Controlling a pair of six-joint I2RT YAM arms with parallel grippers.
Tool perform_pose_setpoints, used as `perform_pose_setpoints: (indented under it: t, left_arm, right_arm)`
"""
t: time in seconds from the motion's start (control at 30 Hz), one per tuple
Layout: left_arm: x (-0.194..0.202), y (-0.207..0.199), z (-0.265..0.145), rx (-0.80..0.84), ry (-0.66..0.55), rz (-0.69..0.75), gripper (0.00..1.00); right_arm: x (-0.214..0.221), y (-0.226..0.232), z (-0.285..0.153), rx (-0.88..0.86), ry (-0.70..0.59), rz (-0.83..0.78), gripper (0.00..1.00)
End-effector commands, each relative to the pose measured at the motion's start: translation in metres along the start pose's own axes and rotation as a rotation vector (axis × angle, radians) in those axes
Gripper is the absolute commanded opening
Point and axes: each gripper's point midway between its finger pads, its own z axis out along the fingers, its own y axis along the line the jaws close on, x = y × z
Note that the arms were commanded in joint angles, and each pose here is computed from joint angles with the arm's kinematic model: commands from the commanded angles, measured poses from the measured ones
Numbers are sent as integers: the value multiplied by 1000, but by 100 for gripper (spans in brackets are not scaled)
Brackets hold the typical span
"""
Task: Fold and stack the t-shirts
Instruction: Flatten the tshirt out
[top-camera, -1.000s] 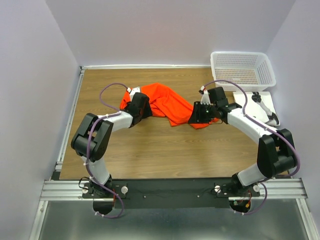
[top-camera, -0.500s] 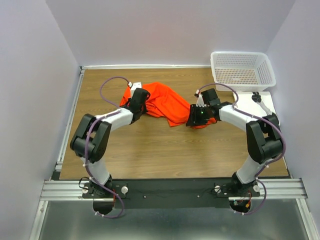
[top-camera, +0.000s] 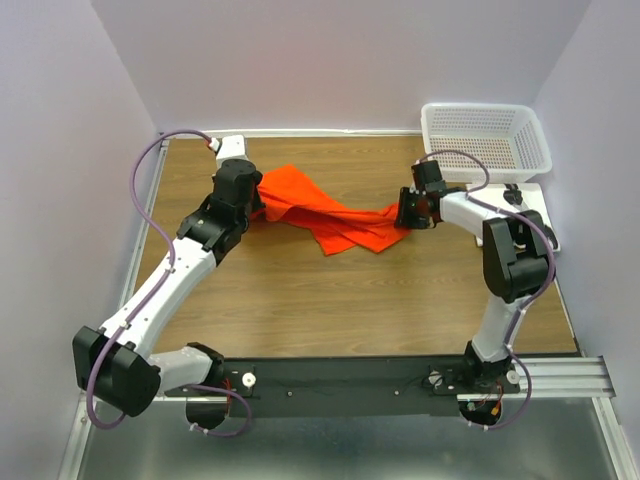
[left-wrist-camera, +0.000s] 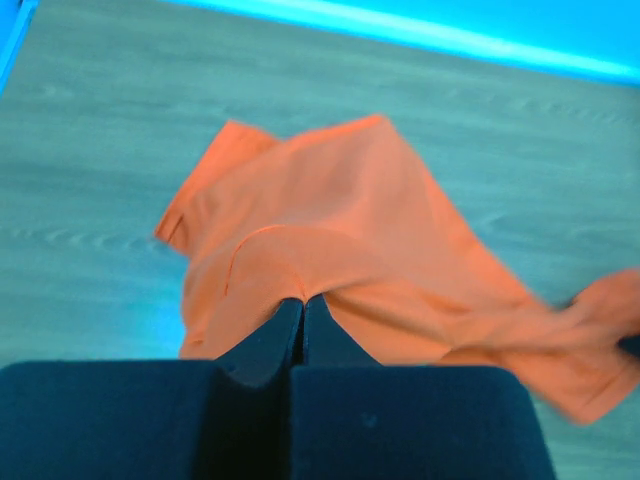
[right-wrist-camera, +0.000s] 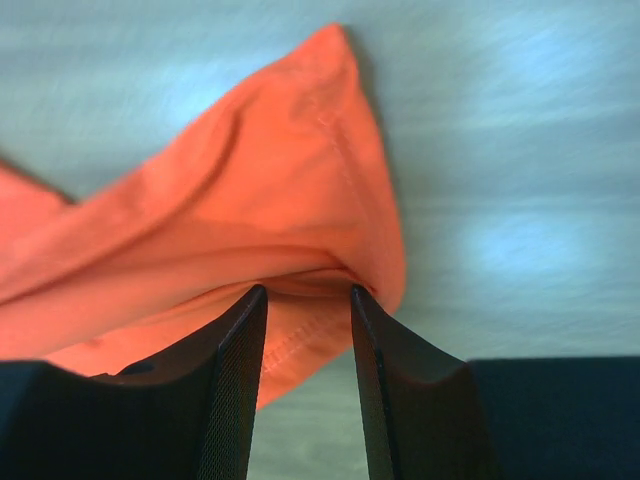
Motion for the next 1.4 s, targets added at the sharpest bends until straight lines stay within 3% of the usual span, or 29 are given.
perform_pose_setpoints:
  t: [0.0, 0.2, 0.4, 0.6, 1.0, 1.37]
  left_arm:
    - [27, 29, -15, -93, 117, 84, 0]
    - [18, 36, -34, -85, 92, 77, 0]
    - [34, 29, -34, -35, 130, 60, 0]
    - [41, 33, -35, -38, 139, 66, 0]
    - [48, 32, -35, -27, 162, 80, 0]
    - [52, 37, -41, -36, 181, 85, 0]
  right_arm:
    - [-26, -21, 6, 85, -51, 55, 46]
    - [-37, 8, -22, -64, -79, 6, 47]
    - [-34, 4, -30, -57, -92, -28, 47]
    - [-39, 33, -16, -222, -44, -122, 47]
    - [-46, 21, 29, -195, -23, -308, 50]
    - [-20, 38, 57, -364, 62, -400, 53]
